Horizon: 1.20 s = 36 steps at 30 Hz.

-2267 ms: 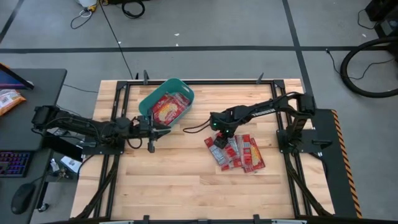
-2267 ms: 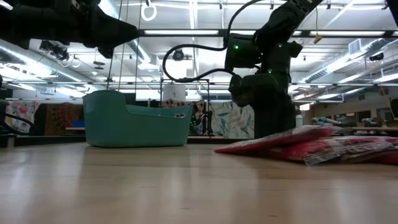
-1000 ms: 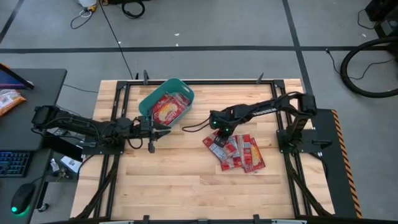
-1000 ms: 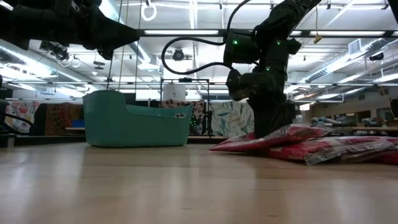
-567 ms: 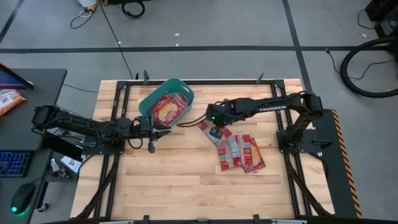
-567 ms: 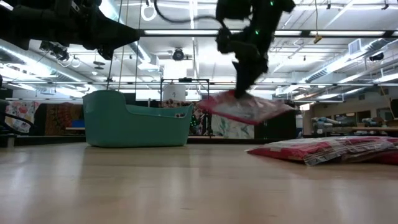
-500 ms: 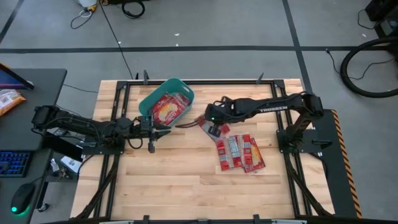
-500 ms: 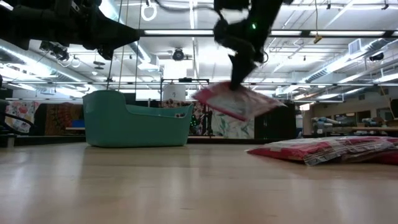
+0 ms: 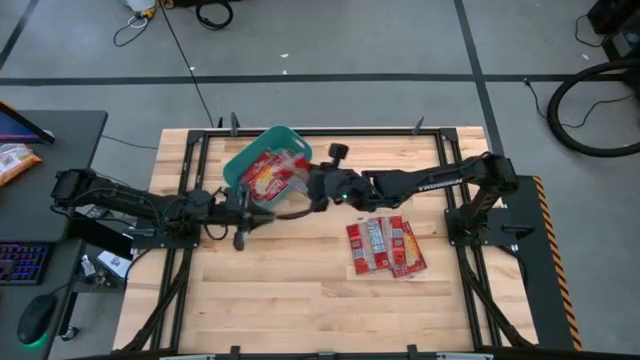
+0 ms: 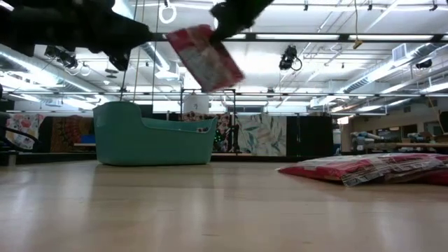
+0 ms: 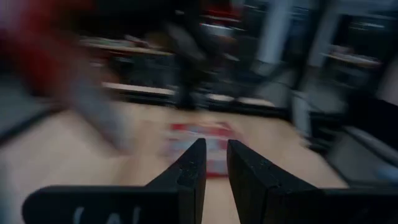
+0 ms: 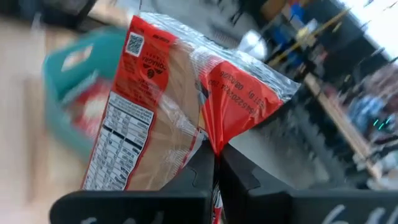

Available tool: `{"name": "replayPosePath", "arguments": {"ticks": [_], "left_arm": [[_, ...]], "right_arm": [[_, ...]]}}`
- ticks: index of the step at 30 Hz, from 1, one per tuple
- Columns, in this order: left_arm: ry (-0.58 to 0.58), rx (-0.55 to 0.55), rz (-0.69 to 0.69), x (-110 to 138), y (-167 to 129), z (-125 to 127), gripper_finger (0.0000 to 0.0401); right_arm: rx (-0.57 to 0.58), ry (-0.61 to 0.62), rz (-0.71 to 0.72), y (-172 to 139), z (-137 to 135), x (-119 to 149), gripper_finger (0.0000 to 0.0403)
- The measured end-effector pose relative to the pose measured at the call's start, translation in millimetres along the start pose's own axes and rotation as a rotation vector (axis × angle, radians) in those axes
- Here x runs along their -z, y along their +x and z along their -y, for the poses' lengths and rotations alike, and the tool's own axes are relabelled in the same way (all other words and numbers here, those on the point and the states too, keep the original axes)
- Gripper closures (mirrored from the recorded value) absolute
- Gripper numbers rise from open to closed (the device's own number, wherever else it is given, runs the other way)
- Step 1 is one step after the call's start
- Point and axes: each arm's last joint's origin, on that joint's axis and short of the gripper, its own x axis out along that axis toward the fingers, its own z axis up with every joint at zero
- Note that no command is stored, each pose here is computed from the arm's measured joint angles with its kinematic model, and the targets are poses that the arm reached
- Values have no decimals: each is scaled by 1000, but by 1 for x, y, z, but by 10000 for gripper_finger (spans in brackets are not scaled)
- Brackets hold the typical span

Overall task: Sort popcorn bags into baskets
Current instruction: Put the red popcorn bag into the blue bin

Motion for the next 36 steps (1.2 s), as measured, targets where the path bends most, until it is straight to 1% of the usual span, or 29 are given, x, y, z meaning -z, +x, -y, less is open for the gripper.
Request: {"name": "replayPosePath", "arguments": {"ticks": [3,5,6,9,10,13,15,19,21,23,26,29,32,36], "left_arm": [[9,155,-41,3,-1,8,333],[35,190,-43,3,-2,12,333],[44,190,-28,1,-3,13,333],[58,122,35,-8,-10,11,333],[59,109,36,-9,-13,11,333],[67,110,-28,-6,-20,11,333],[72,114,-67,-3,-24,11,333],[75,115,-81,-3,-28,10,333],[73,71,-80,-3,-29,9,333],[71,-34,-99,-1,-31,5,333],[85,-201,-144,5,-32,0,333],[84,-303,-147,6,-33,-4,333],[76,-316,-140,6,-33,-4,333],[74,-310,-148,6,-37,-4,333]], "right_arm": [[11,-33,64,17,-4,-3,386],[26,-67,83,31,-10,-1,386],[40,-89,87,38,-12,1,386],[100,-171,88,56,-18,6,386],[123,-195,93,61,-19,6,386],[165,-240,135,71,-18,6,386],[166,-264,180,77,-18,6,386],[160,-333,215,94,-19,14,386],[153,-356,201,103,-20,16,386],[151,-371,178,112,-20,15,386],[165,-434,166,124,-21,9,386],[191,-476,180,133,-23,-3,386],[218,-501,178,146,-21,-7,386],[234,-549,154,164,-23,-5,382]]}}
